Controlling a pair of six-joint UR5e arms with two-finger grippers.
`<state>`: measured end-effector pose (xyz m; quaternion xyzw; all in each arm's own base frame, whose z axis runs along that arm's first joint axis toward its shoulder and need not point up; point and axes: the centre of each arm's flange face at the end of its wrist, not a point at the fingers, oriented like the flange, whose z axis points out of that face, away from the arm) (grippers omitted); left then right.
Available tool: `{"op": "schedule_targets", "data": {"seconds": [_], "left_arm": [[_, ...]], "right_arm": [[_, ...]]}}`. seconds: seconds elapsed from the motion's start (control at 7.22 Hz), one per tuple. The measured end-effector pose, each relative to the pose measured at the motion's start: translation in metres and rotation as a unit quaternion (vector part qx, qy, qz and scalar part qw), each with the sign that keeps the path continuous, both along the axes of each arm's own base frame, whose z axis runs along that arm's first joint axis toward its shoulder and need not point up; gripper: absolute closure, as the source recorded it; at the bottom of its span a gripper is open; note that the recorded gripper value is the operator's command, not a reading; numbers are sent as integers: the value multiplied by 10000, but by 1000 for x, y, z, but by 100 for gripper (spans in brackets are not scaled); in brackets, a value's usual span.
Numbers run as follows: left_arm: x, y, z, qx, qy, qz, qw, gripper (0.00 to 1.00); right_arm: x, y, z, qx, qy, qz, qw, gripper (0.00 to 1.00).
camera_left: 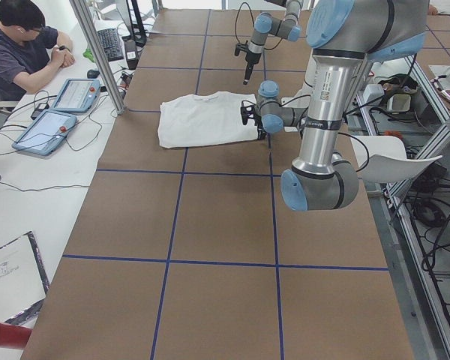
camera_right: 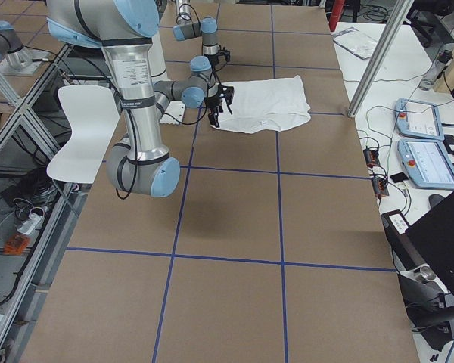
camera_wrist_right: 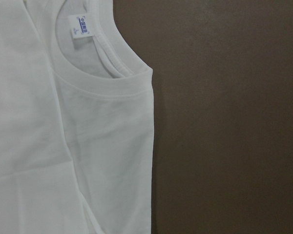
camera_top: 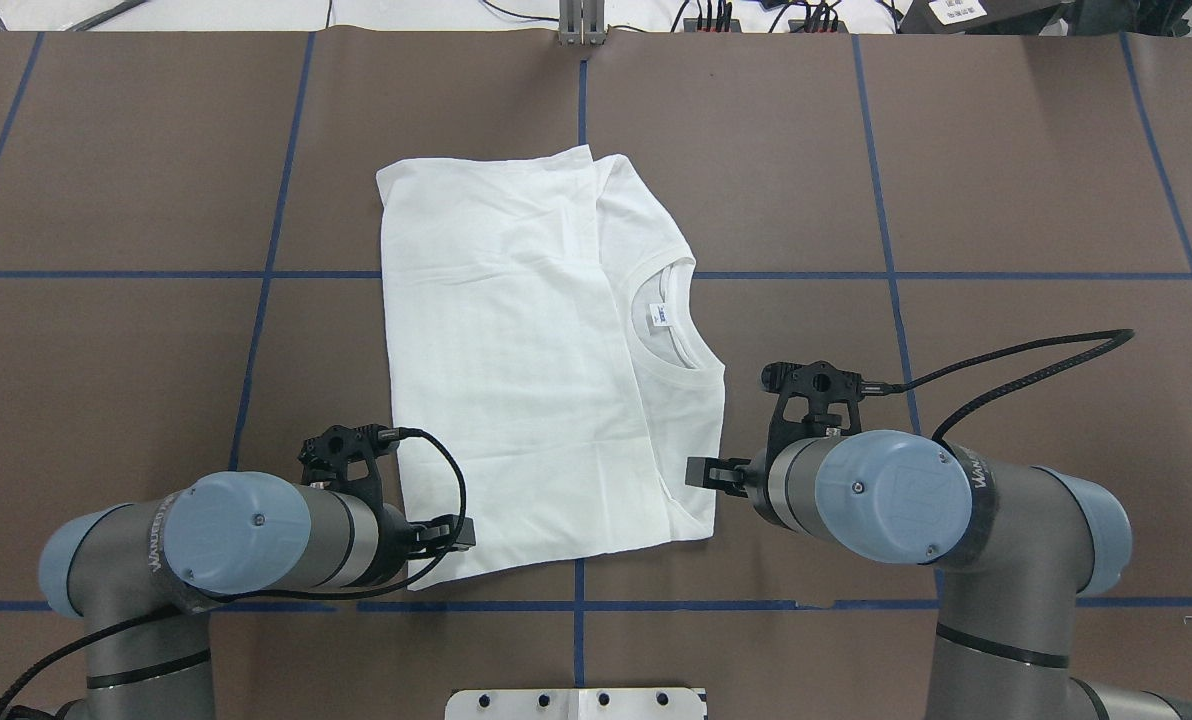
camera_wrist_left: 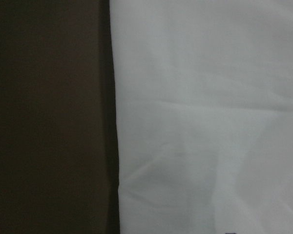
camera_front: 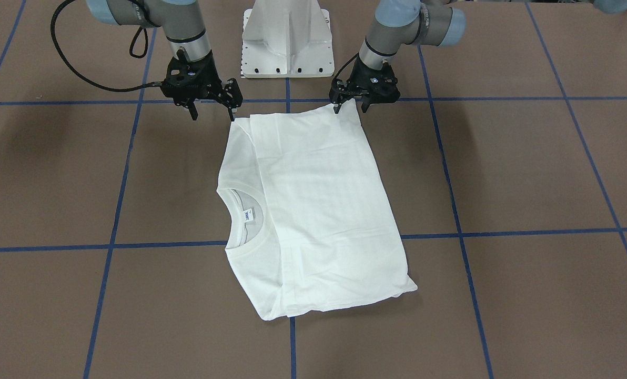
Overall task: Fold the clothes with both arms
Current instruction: 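Grasp the near edge of the folded shirt with both grippers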
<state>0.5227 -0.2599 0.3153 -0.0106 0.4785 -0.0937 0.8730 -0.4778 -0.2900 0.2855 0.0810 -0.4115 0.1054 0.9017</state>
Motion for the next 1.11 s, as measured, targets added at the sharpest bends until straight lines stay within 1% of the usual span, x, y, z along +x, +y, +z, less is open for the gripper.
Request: {"op": "schedule_targets", "data": {"seconds": [0.42, 0.55, 0.69, 0.83, 0.97, 1.11], "left_arm": [[0, 1, 0, -21, -19, -1, 10000, 51], [0, 2, 1, -28, -26, 5, 10000, 57], [-1, 2, 1, -33, -31, 8, 10000, 87], [0, 2, 1, -70, -32, -13, 10000, 100], [0, 3, 1, -160, -37, -64, 9998, 100], [2, 4, 0, -242, -59, -103, 9996, 100]], "right_arm": [[-3, 3, -1, 13, 1, -20, 10000, 0], [-3, 3, -1, 15, -2, -25, 10000, 0], [-4, 4, -1, 14, 1, -30, 10000, 0], [-5, 5, 0, 10, 10, -33, 10000, 0], [-7, 6, 2, -11, 24, -19, 10000, 1], [-10, 9, 4, -158, 20, 99, 9998, 2]]}}
